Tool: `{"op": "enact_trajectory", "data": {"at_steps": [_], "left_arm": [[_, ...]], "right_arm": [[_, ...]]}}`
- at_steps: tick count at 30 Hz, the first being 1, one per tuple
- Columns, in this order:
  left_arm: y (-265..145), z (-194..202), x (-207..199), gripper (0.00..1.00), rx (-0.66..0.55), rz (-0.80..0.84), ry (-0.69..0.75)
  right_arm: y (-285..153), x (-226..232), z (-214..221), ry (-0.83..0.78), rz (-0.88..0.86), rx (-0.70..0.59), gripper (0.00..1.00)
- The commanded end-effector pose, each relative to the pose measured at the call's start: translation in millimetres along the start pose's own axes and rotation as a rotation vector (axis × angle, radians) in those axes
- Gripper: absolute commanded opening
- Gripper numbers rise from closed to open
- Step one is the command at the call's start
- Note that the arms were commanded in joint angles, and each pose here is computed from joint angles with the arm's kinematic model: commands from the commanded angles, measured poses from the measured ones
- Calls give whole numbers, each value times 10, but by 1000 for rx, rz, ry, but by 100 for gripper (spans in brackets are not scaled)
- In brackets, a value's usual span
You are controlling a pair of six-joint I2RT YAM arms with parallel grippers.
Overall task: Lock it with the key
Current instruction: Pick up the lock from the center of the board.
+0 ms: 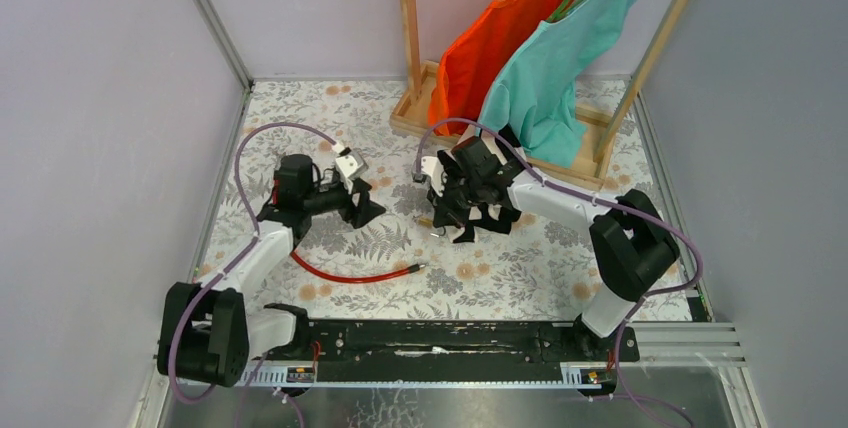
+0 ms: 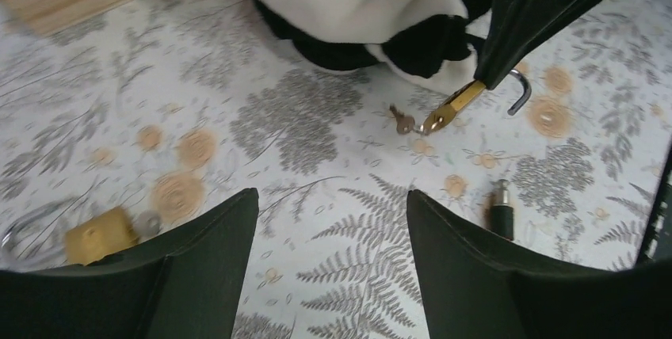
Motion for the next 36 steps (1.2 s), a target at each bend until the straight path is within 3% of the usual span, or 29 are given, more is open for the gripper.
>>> {"op": "enact_trajectory", "data": {"at_steps": [1, 11, 18, 25, 36], "left_arm": [[174, -216, -114, 75, -38, 181, 121], [506, -210, -472, 79, -5, 497, 169], [634, -143, -608, 76, 30, 567, 151], [671, -76, -669, 58, 52, 595, 136], [731, -79, -688, 0, 120, 626, 94]], "right_arm": [[-236, 147, -331, -93, -104, -132, 0], [-494, 290, -556, -149, -176, -220, 0], [-562, 318, -602, -166, -179, -241, 0], [-561, 321, -598, -168, -181, -241, 0], [-569, 267, -598, -157, -133, -229, 0]]}}
Point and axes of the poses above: each gripper's point midway between its finger pads, its own y axis out along the fingers, its own x axis along the line the jaws close on, z = x × y, the point moved 8 cm from there along -y, back along the fingers, and after that the axes turned 9 degrees about -y, right-handed, at the moved point
